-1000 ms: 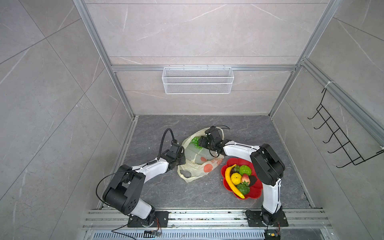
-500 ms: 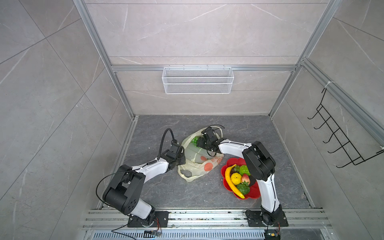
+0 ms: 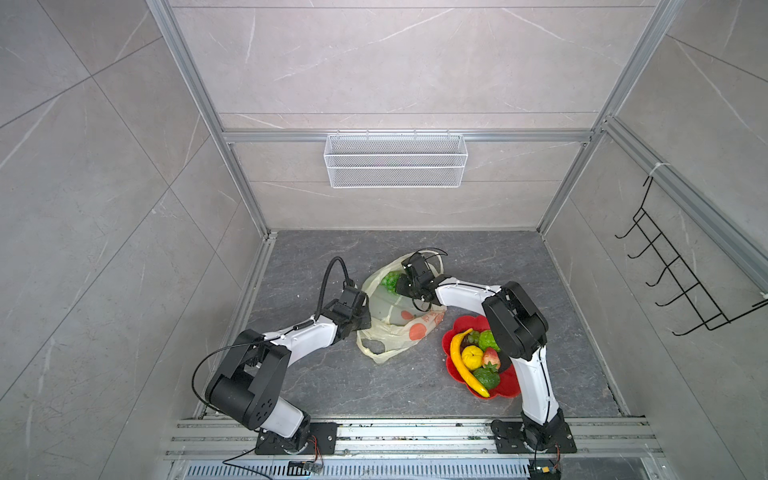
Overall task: Take the fake fruits out of the plastic bag
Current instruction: 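Grasp the green grape bunch inside the bag with the right gripper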
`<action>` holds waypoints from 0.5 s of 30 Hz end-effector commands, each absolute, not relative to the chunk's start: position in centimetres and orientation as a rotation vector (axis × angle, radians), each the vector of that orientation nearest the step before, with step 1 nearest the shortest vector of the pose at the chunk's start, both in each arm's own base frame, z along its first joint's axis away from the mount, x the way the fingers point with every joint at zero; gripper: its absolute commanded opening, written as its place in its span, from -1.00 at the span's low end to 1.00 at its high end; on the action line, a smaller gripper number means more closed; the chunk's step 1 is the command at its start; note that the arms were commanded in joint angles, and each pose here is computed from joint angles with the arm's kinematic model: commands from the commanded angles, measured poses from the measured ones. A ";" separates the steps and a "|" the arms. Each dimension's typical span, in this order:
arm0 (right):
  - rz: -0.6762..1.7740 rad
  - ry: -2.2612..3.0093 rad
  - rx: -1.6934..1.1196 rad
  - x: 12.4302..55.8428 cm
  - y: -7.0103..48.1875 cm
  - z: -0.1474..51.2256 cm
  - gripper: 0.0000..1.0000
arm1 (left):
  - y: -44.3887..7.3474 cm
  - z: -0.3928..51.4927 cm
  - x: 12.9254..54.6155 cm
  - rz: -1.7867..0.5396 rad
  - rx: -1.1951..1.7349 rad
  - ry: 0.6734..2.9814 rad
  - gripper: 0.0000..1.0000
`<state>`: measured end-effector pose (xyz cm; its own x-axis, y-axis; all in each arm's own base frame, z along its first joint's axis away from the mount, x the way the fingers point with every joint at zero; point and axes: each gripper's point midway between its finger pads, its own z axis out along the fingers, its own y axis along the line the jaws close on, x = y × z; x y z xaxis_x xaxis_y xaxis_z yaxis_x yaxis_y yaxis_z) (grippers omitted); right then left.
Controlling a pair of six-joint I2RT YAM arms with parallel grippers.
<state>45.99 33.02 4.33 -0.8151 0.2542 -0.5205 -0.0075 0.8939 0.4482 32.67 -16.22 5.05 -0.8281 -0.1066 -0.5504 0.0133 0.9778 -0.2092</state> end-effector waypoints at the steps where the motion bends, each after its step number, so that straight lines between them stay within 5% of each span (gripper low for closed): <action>1: 0.592 2.456 0.147 45.6 32.8 5.7 -0.39 | -16.8 6.6 33.5 -0.291 -0.039 2.493 -0.63; 15: 0.488 2.412 0.057 43.5 31.7 10.2 -0.45 | -16.9 6.5 33.5 -0.290 -0.038 2.497 -0.62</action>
